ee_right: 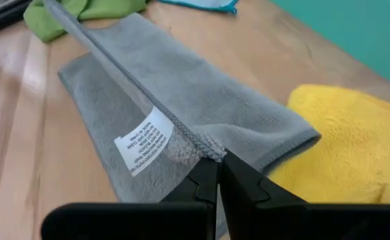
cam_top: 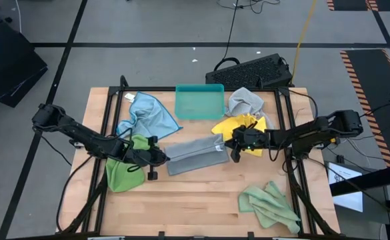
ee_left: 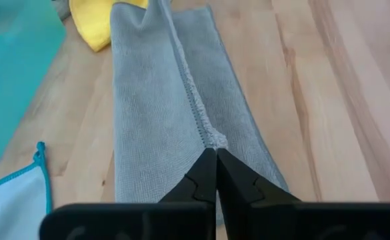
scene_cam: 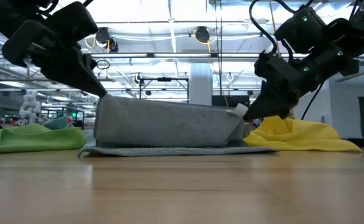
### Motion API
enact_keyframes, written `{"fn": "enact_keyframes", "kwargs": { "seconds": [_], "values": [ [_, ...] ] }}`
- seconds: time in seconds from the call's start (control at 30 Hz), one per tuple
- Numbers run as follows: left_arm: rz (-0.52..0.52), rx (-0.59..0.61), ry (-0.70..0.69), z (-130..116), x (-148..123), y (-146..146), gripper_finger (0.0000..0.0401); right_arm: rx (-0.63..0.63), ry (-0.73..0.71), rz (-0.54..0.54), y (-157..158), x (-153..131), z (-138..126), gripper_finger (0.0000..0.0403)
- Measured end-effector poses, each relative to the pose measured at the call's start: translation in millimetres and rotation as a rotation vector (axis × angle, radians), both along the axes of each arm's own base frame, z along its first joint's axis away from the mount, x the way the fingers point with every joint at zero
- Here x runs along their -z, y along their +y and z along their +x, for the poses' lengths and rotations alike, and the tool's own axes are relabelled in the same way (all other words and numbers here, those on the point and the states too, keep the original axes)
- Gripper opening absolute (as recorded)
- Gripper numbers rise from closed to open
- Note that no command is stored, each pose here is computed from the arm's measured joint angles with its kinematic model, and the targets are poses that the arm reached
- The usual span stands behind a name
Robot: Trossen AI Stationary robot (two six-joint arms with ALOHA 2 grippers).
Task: Fold microfiber towels
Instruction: Fold the dark gray microfiber cloth
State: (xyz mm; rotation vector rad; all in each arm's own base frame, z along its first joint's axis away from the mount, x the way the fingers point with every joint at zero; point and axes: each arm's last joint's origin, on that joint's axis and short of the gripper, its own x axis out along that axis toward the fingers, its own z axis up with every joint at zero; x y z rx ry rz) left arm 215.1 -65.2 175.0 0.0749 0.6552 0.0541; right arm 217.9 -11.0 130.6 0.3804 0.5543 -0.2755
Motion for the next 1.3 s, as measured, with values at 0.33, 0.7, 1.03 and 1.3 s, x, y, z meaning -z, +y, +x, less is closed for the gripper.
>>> {"fn": "enact_keyframes", "kwargs": {
  "seconds": [0.33,0.7,1.03,1.3],
  "values": [
    [-0.031,0.006,0.010,0,1,-1,0.0004,-0.008,0.051,-0.009,0,8,0,0.0004],
    [-0.033,0.016,0.018,6,9,-3,0.0003,0.003,-0.038,-0.110,-8,-6,2,0.0004],
    [-0.020,0.006,0.022,6,10,-3,0.0004,-0.035,0.001,-0.081,-10,-8,-5,0.0004],
    [-0.093,-0.043,0.017,6,10,-3,0.0030,-0.059,0.041,-0.058,-1,0,-3,0.0015]
  ]
}}
